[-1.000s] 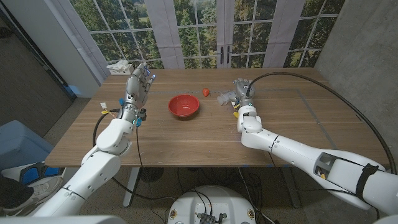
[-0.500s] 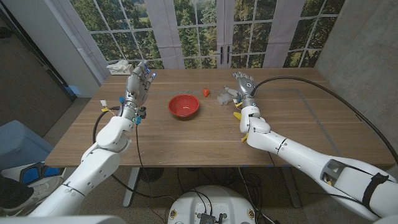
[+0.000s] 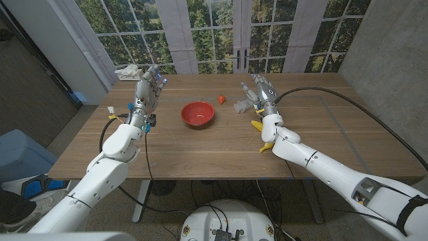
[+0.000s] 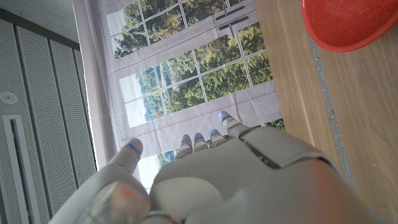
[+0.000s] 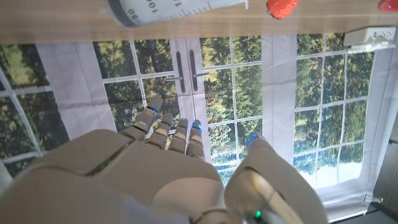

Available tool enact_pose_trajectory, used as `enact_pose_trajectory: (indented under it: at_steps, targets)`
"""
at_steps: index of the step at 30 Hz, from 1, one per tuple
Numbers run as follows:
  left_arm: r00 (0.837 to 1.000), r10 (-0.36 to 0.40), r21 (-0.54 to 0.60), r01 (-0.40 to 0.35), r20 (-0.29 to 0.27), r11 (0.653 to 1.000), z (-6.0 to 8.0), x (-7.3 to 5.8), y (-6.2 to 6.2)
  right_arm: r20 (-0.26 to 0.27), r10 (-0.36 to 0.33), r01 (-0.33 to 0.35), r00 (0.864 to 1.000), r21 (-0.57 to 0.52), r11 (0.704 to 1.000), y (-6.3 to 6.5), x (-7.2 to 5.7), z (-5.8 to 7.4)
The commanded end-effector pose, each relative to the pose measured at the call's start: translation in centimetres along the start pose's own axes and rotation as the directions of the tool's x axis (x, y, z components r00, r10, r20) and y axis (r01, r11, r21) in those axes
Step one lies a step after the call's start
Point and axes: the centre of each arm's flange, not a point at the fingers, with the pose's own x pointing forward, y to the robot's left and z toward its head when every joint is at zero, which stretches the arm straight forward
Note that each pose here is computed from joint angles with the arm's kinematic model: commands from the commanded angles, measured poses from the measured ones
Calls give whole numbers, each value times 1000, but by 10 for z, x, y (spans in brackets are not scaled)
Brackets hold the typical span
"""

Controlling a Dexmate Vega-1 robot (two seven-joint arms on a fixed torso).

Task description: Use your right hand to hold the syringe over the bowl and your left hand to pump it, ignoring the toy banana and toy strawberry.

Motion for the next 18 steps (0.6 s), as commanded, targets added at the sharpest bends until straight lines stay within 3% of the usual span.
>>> enact_pose_trajectory:
  at_steps: [1,8,18]
  targets:
    - [1000,-5,-8,5,9,1000,-3,4,3,74,27,-52,997,356,933,-17,-5,-3]
    - [1000,-4,-8,4,12,1000,-3,4,3,105,39,-82,994,445,892,-24,-9,-3]
    - [1000,-5,-7,5,15,1000,-4,1,1,139,61,-131,988,580,804,-28,-12,-11]
